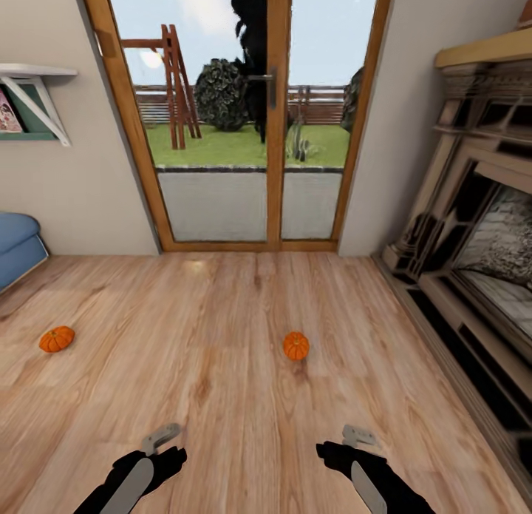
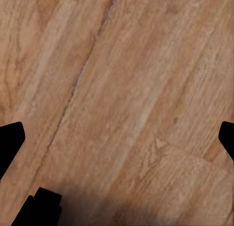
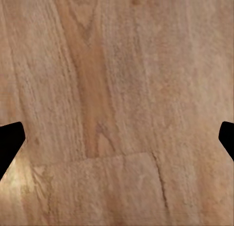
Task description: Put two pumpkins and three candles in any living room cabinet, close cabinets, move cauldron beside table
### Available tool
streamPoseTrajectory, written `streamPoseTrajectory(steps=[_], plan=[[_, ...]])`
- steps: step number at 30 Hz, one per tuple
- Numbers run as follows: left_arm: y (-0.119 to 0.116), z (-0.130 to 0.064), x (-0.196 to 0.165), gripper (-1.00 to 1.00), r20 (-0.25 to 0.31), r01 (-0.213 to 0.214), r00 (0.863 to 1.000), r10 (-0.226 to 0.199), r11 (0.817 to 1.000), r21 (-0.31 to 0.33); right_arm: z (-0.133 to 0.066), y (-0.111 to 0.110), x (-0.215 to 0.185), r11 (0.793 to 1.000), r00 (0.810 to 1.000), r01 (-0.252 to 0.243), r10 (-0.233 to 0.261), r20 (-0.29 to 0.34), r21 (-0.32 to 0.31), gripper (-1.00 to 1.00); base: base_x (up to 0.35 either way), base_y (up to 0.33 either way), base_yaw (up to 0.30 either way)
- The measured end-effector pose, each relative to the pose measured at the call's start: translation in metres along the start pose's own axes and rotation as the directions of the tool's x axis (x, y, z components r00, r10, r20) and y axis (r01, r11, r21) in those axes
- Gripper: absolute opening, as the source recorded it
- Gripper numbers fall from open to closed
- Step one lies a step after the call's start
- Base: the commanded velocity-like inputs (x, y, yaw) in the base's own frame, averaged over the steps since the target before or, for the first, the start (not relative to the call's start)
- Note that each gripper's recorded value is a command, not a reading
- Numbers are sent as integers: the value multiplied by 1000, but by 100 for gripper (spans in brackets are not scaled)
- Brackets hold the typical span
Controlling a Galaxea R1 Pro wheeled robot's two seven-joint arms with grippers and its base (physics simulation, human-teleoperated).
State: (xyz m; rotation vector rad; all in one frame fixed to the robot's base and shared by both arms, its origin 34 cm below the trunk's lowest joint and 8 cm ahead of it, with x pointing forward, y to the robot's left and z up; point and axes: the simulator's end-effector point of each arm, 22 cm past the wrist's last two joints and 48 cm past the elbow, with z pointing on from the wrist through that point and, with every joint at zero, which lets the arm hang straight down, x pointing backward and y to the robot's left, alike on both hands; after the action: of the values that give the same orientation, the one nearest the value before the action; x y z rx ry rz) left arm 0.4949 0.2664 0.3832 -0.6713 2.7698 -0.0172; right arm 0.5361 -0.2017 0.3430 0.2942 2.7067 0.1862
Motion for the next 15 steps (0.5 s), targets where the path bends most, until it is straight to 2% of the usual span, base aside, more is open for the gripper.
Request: streamPoseTrajectory(steps=[3, 7, 15], plan=[[0, 0, 0, 100, 1, -1, 1000, 1, 1000, 0, 0, 0, -1, 1000, 1000, 0, 0, 2, -1, 100, 328, -58, 292], [0, 0, 0, 100, 1, -4, 1000, 4, 1000, -1, 0, 0, -1, 1000, 1000, -1, 1, 3, -1, 100, 283, -180, 276], [2, 3, 3, 100, -8, -1, 1000, 1, 1000, -5, 2, -1, 3, 1000, 1000, -2, 2, -5, 1, 100, 274, -90, 183]])
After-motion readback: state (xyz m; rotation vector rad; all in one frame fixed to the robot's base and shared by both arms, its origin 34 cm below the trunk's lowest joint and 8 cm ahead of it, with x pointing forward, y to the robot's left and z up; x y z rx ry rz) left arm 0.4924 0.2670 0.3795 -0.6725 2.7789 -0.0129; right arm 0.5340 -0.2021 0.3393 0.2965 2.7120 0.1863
